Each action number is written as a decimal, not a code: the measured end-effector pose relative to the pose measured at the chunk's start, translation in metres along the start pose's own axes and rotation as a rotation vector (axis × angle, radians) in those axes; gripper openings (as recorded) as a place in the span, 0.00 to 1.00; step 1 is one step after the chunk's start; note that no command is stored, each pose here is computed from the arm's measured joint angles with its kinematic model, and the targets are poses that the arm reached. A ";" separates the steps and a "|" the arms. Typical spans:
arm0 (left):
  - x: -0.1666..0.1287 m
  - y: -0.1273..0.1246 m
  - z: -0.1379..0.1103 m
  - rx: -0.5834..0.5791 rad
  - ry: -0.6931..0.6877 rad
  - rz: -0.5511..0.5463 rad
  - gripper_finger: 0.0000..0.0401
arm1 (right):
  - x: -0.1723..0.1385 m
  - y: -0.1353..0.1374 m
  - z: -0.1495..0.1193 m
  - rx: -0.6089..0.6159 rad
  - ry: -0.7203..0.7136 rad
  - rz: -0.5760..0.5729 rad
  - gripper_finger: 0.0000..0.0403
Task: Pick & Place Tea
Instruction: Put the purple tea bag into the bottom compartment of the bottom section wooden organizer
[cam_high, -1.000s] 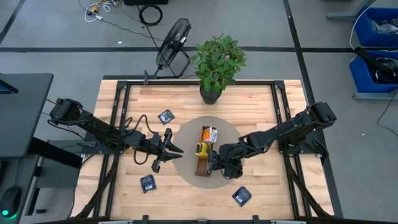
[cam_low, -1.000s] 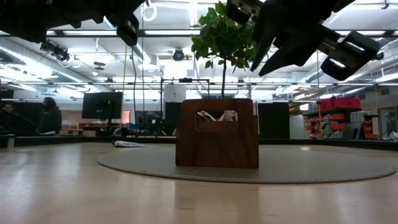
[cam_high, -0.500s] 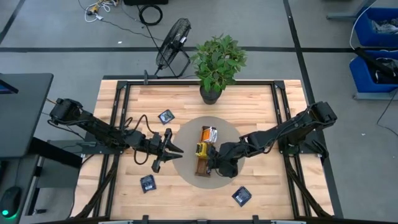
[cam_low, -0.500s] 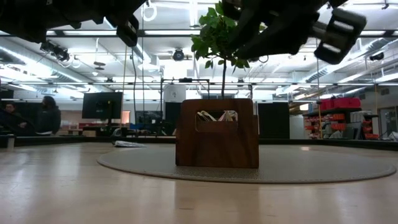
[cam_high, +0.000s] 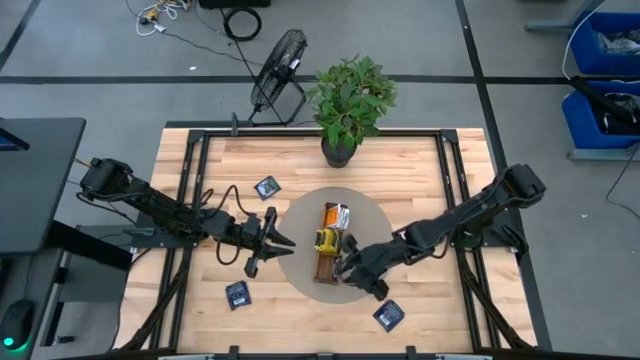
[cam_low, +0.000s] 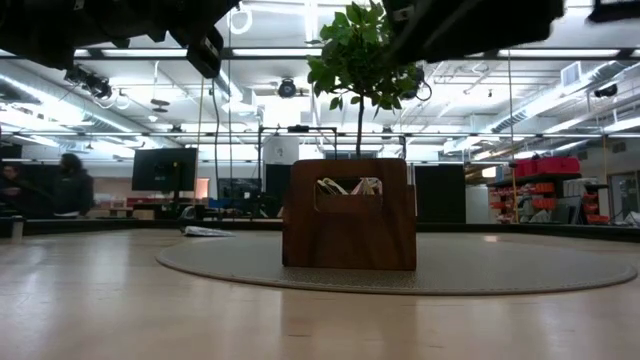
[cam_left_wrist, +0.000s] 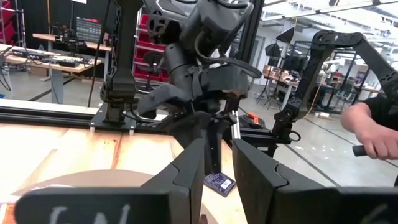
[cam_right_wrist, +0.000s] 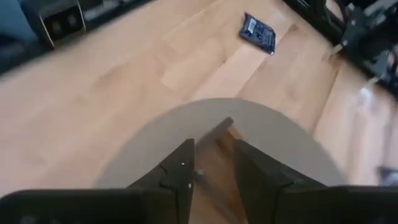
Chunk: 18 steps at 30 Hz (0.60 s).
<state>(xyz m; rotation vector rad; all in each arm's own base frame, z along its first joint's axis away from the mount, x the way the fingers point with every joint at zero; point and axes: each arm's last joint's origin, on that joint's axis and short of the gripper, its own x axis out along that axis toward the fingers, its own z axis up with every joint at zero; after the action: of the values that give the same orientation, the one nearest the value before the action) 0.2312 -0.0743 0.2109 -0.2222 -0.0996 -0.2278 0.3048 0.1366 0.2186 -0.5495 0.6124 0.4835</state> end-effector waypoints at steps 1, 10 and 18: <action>0.000 0.000 0.000 0.000 0.000 0.000 0.22 | 0.000 0.002 0.001 0.045 0.001 0.004 0.29; 0.000 0.000 -0.002 -0.018 0.018 0.004 0.22 | -0.005 0.017 -0.001 0.508 0.079 0.087 0.29; 0.000 0.000 -0.002 -0.025 0.022 0.006 0.22 | -0.008 0.036 -0.001 0.850 0.170 0.243 0.29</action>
<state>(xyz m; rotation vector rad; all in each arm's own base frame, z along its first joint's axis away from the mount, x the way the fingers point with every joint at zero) 0.2314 -0.0743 0.2087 -0.2447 -0.0742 -0.2258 0.2783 0.1609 0.2118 0.2996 0.9770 0.3597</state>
